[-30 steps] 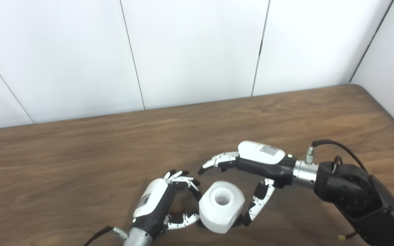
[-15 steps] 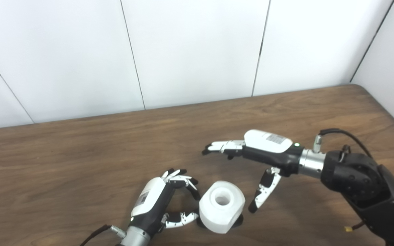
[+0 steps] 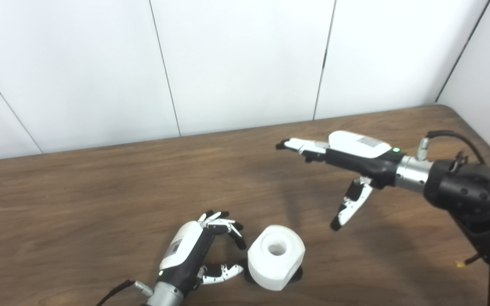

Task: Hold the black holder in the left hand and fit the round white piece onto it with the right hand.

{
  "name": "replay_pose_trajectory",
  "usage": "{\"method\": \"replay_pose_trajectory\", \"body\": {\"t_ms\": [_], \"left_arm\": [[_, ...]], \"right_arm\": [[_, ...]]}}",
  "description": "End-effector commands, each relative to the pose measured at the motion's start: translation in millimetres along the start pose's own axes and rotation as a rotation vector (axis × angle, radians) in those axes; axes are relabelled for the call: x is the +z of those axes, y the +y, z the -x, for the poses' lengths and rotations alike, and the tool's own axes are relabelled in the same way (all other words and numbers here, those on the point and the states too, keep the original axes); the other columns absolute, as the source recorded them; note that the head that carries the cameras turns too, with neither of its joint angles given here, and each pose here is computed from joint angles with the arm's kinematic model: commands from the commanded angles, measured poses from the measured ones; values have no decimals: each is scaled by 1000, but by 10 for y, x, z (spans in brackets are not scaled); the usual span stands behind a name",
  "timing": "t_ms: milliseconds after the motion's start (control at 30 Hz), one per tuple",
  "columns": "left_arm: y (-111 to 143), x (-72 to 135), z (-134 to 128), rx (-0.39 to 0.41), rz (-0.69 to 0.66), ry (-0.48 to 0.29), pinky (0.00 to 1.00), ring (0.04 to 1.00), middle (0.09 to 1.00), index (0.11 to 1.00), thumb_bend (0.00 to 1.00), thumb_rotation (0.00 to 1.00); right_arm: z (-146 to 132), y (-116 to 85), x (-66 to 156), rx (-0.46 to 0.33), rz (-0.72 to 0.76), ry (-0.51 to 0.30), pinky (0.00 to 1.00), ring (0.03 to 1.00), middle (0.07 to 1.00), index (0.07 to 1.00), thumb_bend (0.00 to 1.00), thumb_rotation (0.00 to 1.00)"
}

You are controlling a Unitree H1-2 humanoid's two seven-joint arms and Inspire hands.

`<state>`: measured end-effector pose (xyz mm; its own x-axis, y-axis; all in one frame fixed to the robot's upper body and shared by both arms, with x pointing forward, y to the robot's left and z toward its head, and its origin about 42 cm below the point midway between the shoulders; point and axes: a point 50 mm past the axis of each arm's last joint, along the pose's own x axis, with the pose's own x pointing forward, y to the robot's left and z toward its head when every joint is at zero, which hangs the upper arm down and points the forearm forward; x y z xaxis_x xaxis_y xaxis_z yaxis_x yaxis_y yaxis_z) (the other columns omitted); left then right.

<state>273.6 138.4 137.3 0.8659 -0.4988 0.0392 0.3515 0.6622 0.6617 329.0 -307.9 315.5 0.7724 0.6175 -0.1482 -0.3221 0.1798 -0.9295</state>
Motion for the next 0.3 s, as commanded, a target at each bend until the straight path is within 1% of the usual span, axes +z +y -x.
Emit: {"method": "replay_pose_trajectory", "body": {"t_ms": [0, 67, 133, 200, 267], "left_arm": [[110, 102, -58, 29, -12, -69, 1000, 919, 753, 484, 524, 56], [123, 95, -54, 28, -16, -68, 1000, 918, 752, 484, 524, 57], [132, 90, -48, 27, -18, -66, 1000, 918, 751, 484, 524, 57], [139, 83, -40, 28, -19, -64, 1000, 917, 751, 484, 524, 56], [149, 79, -35, 29, -19, -64, 1000, 918, 750, 484, 523, 56]], "right_arm": [[114, -288, 26, -75, 66, 11, 863, 993, 1000, 995, 1000, 92], [175, -317, -17, -108, 70, 43, 839, 985, 1000, 982, 979, 53], [222, -346, -65, -144, 82, 85, 826, 984, 997, 971, 922, 32], [258, -380, -117, -183, 108, 131, 822, 983, 995, 964, 873, 6], [287, -404, -183, -222, 132, 181, 828, 987, 997, 958, 839, 1]]}}
